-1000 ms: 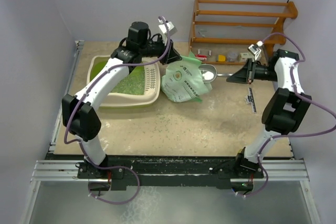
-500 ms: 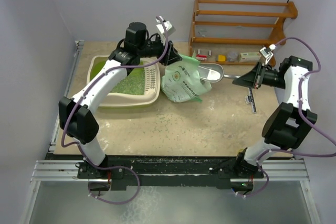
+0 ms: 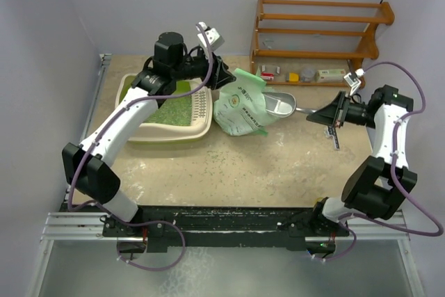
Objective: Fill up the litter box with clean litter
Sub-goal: 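Scoop the cat litter from the cat litter bag.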
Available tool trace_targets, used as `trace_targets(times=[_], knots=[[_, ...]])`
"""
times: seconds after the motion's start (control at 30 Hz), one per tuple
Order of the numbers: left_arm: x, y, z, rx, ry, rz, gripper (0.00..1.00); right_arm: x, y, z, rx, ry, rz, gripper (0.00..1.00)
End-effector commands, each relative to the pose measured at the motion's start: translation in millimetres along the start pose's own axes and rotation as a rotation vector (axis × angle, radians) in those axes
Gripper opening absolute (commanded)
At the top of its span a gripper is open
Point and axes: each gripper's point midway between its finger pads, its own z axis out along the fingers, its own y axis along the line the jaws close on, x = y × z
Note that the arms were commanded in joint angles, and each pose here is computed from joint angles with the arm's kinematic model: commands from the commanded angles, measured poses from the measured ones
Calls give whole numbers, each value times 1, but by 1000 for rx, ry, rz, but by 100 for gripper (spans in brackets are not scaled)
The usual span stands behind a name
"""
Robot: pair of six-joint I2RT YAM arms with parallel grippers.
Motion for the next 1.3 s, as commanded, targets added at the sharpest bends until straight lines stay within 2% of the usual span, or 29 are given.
trace_targets(times=[0.0, 0.37, 0.5, 0.63, 0.8, 1.0, 1.27], knots=[[-23, -4, -17, -40, -62, 48, 49, 0, 0, 0, 21, -2, -21, 0], [-11, -14, -52, -131, -50, 40, 50, 15, -10, 7, 37, 117, -30, 0], [3, -9, -56, -167, -11, 43, 52, 16, -12, 16, 137, 143, -70, 0], [23, 9, -44, -195, 51, 53, 59, 19, -18, 23, 272, 156, -146, 0], [38, 51, -20, -211, 90, 61, 66, 17, -18, 22, 292, 161, -150, 0], [35, 79, -2, -118, 48, 63, 75, 18, -13, 22, 282, 165, -158, 0], [31, 56, 17, 115, -15, 18, 76, 23, -19, 25, 296, 179, -141, 0]])
